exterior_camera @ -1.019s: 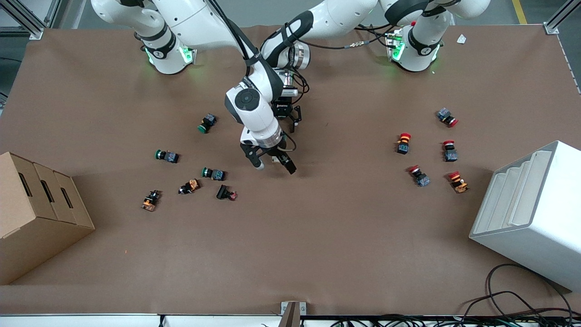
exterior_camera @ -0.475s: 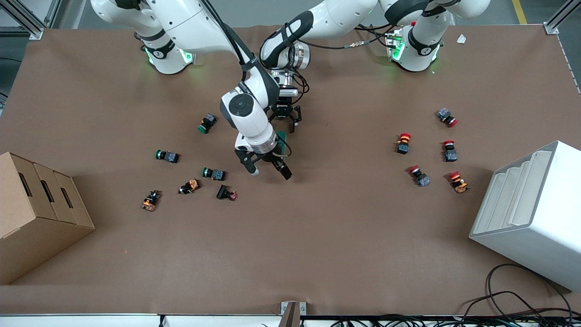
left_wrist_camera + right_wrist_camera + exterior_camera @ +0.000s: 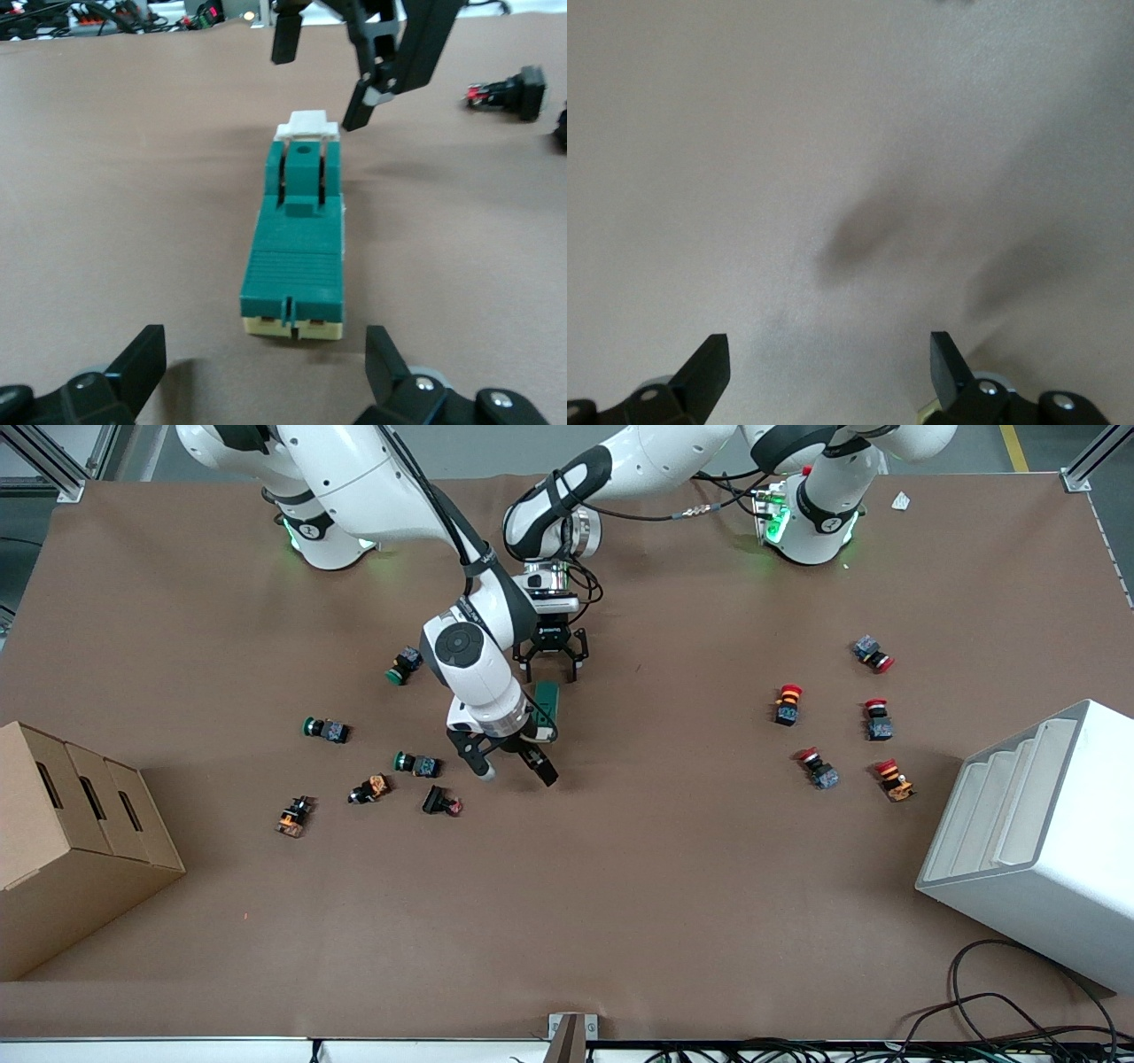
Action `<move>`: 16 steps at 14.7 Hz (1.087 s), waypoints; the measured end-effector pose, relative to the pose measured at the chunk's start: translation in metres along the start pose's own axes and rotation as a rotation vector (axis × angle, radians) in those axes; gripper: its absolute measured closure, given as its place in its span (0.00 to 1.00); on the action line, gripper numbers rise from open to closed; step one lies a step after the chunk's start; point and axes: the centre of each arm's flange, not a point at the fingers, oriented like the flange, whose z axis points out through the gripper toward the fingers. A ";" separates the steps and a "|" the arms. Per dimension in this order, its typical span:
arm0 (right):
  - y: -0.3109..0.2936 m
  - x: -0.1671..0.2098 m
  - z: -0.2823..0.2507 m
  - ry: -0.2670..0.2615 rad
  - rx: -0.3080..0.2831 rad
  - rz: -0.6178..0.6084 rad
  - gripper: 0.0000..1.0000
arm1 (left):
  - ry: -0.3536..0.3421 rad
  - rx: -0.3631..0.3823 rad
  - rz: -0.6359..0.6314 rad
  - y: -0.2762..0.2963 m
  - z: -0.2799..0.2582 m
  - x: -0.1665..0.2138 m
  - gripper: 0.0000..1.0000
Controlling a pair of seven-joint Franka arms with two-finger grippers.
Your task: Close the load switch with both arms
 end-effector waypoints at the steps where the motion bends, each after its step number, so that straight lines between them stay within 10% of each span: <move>1: -0.001 0.003 0.000 0.002 0.001 -0.006 0.00 | -0.006 0.008 -0.002 0.000 0.000 0.001 0.01; 8: -0.007 0.067 -0.021 -0.003 -0.086 -0.101 0.00 | -0.033 0.048 -0.036 -0.001 -0.004 0.009 0.01; 16: 0.017 0.219 -0.158 -0.140 -0.249 -0.355 0.00 | -0.101 0.115 -0.050 0.008 -0.029 0.050 0.01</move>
